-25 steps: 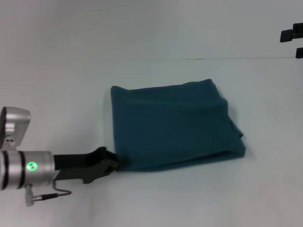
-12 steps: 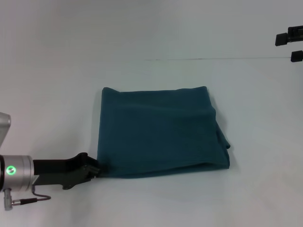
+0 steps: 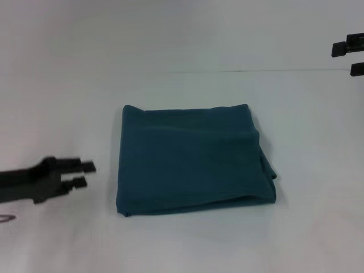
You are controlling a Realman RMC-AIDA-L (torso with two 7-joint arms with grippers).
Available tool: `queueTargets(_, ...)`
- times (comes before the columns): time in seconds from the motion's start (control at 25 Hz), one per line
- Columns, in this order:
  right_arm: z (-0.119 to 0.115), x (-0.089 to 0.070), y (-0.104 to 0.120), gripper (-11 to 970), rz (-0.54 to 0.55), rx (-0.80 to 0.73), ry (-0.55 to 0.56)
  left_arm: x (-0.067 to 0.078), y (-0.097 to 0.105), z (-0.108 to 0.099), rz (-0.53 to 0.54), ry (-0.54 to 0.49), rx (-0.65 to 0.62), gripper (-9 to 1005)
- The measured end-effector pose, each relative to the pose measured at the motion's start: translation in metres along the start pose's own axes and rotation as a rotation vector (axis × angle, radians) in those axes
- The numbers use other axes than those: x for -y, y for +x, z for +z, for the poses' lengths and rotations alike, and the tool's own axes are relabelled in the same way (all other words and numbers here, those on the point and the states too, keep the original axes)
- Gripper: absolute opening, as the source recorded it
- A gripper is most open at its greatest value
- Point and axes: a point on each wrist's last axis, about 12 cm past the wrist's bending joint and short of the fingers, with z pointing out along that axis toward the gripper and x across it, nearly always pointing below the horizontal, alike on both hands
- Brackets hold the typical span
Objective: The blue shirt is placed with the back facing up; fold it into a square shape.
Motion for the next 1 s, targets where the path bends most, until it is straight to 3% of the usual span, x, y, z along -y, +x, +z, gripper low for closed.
queueTargets(0.2, 0.003, 0.0, 0.002, 857, -0.003, -0.018, 0.003, 0.032, -0.002, -0.007, 0.224, 0.277, 0.024, 526)
queueTargets(0.32, 0.009, -0.001, 0.004, 857, -0.004, -0.033, -0.004, 0.046, -0.002, -0.003, 0.326, 0.353, 0.018, 589)
queueTargets(0.52, 0.031, -0.003, 0.015, 857, -0.015, -0.085, -0.03, 0.043, -0.006, 0.008, 0.214, 0.351, 0.029, 693)
queueTargets(0.6, 0.041, -0.006, 0.022, 857, -0.044, -0.097, -0.057, 0.042, -0.005, 0.011, 0.23, 0.357, 0.036, 720)
queueTargets(0.72, 0.056, -0.009, 0.043, 857, -0.169, -0.099, -0.16, 0.045, 0.0, 0.015, 0.341, 0.382, 0.027, 739)
queueTargets(0.76, 0.061, -0.011, 0.054, 857, -0.257, -0.109, -0.206, 0.048, 0.009, 0.021, 0.532, 0.407, 0.007, 745)
queueTargets(0.84, 0.07, -0.01, 0.075, 856, -0.411, -0.153, -0.256, 0.051, 0.014, 0.026, 0.727, 0.396, -0.034, 741)
queueTargets(0.88, 0.074, -0.01, 0.086, 856, -0.499, -0.183, -0.273, 0.051, 0.014, 0.026, 0.727, 0.396, -0.034, 738)
queueTargets(0.92, 0.078, -0.009, 0.095, 856, -0.572, -0.213, -0.277, 0.053, 0.014, 0.028, 0.832, 0.36, -0.089, 736)
queueTargets(1.0, 0.083, -0.01, 0.108, 856, -0.668, -0.247, -0.278, 0.056, 0.011, 0.028, 0.881, 0.33, -0.141, 741)
